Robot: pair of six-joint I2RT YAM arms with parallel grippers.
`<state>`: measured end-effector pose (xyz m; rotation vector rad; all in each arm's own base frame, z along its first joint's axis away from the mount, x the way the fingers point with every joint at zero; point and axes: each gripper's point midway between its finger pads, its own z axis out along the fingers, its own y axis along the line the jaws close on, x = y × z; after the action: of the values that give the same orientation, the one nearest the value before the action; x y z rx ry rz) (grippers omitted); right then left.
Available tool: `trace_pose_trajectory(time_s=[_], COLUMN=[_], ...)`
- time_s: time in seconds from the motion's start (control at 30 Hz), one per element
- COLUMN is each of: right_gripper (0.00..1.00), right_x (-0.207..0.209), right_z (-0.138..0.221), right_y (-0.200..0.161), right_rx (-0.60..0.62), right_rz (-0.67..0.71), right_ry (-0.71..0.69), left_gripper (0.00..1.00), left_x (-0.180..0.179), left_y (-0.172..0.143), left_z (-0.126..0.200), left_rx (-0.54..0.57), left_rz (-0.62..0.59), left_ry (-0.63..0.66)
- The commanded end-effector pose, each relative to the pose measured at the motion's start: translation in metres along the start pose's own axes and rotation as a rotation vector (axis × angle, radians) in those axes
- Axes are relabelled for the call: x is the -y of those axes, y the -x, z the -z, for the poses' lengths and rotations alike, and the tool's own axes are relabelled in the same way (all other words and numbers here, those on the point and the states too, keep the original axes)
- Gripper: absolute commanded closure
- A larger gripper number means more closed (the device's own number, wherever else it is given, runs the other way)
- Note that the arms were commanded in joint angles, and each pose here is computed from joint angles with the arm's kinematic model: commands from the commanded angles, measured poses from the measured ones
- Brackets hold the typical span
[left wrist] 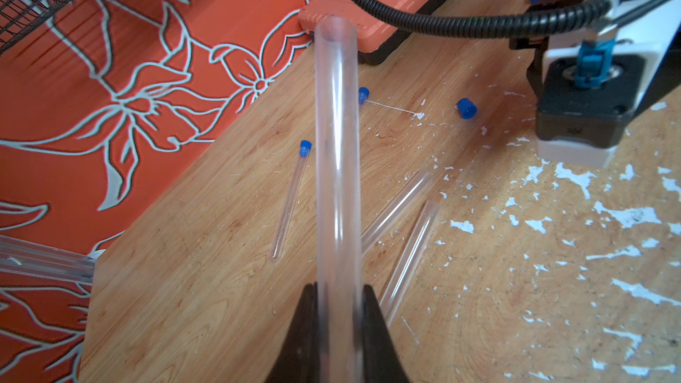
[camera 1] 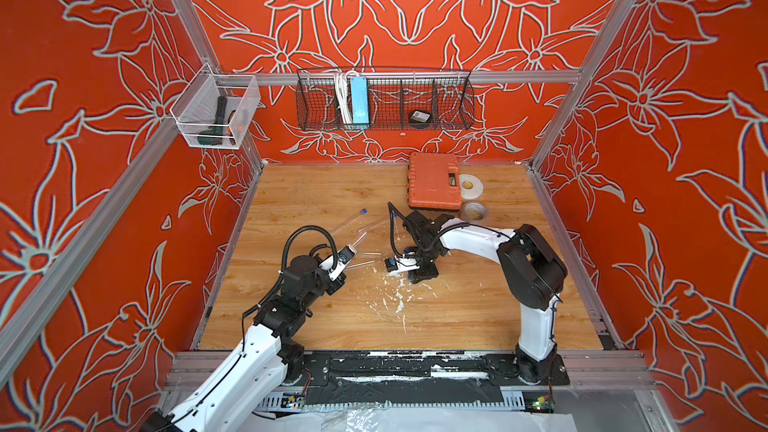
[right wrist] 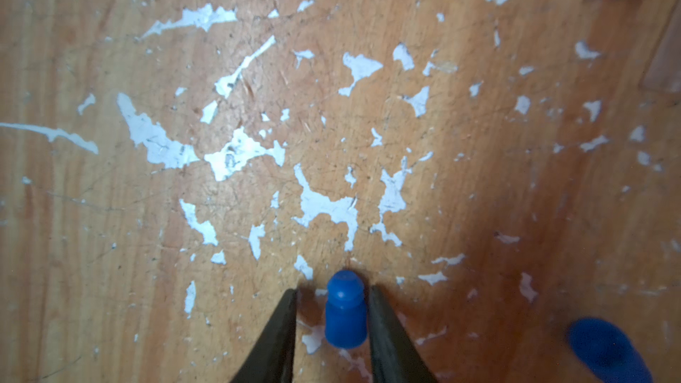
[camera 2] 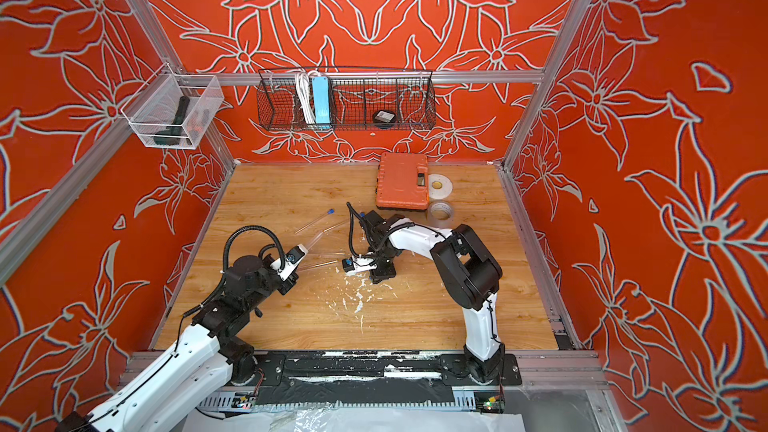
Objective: Insert stoppers into test tubes
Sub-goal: Pick up the stopper from the center of the board.
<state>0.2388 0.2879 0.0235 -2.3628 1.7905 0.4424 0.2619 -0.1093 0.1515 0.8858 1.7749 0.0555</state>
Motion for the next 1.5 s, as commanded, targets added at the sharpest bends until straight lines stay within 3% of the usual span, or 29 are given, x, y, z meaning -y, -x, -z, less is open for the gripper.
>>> trace_pose_trajectory(time_s=[0.0, 0.33, 0.7, 0.93, 1.2, 1.47], right_gripper=[0.60, 0.48, 0.48, 0.49, 0.50, 0.52], right_x=[-0.008, -0.011, -0.027, -0.029, -0.026, -0.013], right_z=[0.002, 0.038, 0.067, 0.077, 0.068, 0.050], right_y=[-0.004, 0.016, 0.023, 0.005, -0.023, -0.005], right_rx=[-0.020, 0.075, 0.166, 0.178, 0.118, 0.118], right_rz=[0.004, 0.031, -0.001, -0.030, -0.027, -0.004], right_ry=[0.004, -0.088, -0.163, -0.210, -0.226, -0.134], left_gripper=[1.00, 1.00, 1.00, 1.00, 1.00, 1.00], left_x=[-0.001, -0.003, -0.002, -0.001, 0.005, 0.009], left_y=[0.003, 0.004, 0.004, 0.003, 0.002, 0.000], left_z=[0.000, 0.001, 0.001, 0.002, 0.001, -0.002], left_rx=[0.019, 0.023, 0.026, 0.028, 0.025, 0.018], left_rz=[-0.004, 0.001, 0.007, 0.009, 0.004, 0.002], left_ry=[0.001, 0.007, 0.003, 0.000, -0.033, -0.051])
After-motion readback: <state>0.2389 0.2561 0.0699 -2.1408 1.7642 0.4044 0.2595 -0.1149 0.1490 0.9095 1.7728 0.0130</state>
